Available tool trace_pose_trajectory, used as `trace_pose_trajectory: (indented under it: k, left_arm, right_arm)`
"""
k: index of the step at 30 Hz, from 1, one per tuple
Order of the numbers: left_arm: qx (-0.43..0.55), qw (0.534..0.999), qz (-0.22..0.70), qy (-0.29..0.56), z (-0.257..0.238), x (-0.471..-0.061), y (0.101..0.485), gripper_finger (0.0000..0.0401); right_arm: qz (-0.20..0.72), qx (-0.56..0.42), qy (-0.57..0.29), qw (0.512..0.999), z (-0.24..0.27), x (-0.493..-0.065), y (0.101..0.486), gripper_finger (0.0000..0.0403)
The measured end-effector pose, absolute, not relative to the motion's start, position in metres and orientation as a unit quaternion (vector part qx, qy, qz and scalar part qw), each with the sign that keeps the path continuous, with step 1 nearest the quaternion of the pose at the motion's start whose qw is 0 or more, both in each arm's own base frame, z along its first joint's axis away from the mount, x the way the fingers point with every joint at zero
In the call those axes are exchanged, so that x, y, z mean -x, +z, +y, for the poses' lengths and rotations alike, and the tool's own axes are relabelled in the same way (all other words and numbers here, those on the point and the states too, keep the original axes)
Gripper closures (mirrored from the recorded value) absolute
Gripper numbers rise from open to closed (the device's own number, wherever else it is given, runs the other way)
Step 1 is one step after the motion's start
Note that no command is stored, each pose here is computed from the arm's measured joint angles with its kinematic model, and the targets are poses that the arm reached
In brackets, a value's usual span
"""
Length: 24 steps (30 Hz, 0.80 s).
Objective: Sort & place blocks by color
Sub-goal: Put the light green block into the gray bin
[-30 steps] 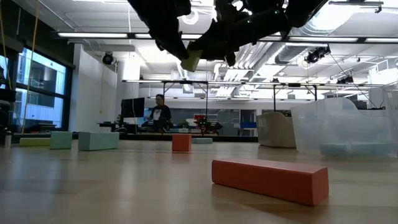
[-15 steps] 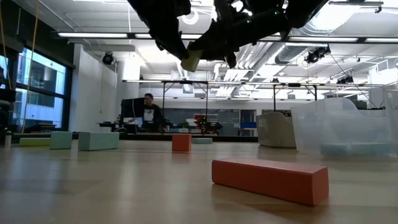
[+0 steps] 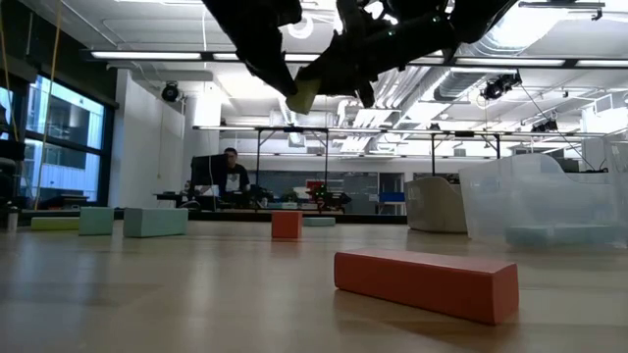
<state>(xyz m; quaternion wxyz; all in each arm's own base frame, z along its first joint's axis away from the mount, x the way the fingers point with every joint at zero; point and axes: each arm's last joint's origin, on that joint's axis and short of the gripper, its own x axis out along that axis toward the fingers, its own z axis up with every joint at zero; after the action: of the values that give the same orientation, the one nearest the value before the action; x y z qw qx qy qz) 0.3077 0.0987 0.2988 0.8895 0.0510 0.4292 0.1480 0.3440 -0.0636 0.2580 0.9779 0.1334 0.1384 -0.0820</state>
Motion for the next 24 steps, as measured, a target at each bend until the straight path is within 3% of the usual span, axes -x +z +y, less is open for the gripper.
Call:
trace_pose_trajectory:
  k: [8, 24]
  left_arm:
    - [-0.079, 0.866, 0.461, 0.175, 0.1, -0.299, 0.299, 0.027]
    - [-0.036, 0.853, 0.459, 0.244, 0.13, -0.286, 0.3, 0.0272]
  right_arm:
    - [0.168, -0.146, -0.117, 0.968, -0.064, -0.342, 0.251, 0.029]
    - [0.292, -0.127, -0.317, 0.893, -0.088, -0.3, 0.247, 0.029]
